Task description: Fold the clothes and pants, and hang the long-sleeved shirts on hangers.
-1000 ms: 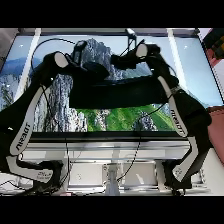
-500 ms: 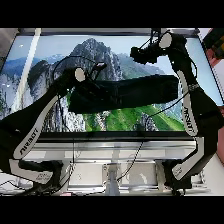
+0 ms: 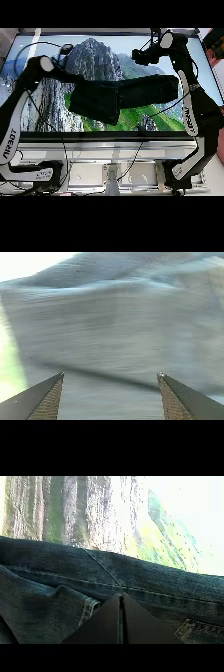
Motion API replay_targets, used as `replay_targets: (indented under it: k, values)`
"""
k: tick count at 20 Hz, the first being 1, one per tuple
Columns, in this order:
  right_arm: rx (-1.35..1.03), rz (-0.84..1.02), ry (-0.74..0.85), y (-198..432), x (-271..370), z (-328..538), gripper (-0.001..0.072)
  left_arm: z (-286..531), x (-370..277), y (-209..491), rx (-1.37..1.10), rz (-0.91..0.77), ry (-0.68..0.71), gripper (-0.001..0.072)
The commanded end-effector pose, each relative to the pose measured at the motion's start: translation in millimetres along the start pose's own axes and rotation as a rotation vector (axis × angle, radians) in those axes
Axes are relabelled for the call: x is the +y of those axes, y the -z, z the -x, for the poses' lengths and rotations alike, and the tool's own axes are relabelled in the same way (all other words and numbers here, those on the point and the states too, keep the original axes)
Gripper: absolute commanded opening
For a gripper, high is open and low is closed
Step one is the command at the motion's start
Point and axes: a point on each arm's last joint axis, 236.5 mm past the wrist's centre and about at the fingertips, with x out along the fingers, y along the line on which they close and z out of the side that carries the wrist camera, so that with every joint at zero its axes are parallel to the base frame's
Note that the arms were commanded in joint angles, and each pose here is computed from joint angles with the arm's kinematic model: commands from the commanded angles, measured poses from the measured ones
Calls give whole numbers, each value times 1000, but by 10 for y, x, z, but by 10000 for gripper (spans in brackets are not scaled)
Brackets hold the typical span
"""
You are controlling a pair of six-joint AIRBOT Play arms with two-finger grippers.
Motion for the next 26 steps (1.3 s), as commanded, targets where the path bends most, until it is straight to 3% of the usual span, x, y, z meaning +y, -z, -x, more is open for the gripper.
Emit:
replay_targets:
  k: [1, 3, 4, 6, 17, 18, 19, 21, 22, 26]
  values:
    - [11, 44, 8, 24, -21, 4, 68, 102, 781, 181, 0, 260, 22, 624]
    - [10, 50, 8, 22, -21, 4, 68, -34, 807, 248, 0, 377, 217, 627]
    - [9, 50, 9, 20, -24, 4, 68, -113, 801, 243, -12, 413, 300, 688]
    - [3, 77, 9, 7, -23, 3, 68, -325, 812, 250, -29, 456, 408, 712]
    - [4, 98, 5, 9, -9, 3, 68, -1159, 106, 630, 141, 335, 585, 693]
    - [4, 97, 3, 10, -4, 5, 68, -1144, -41, 662, 169, 313, 613, 639]
    - [5, 96, -2, 12, 7, 5, 68, -1126, -177, 696, 195, 291, 640, 532]
    - [6, 92, -12, 16, 30, 5, 68, -1097, -430, 757, 242, 249, 684, 132]
    - [7, 91, -14, 18, 36, 5, 68, -1074, -548, 750, 250, 240, 710, 26]
    - [21, 116, -9, 52, 21, 1, 67, -627, -821, 190, 106, 356, 857, 24]
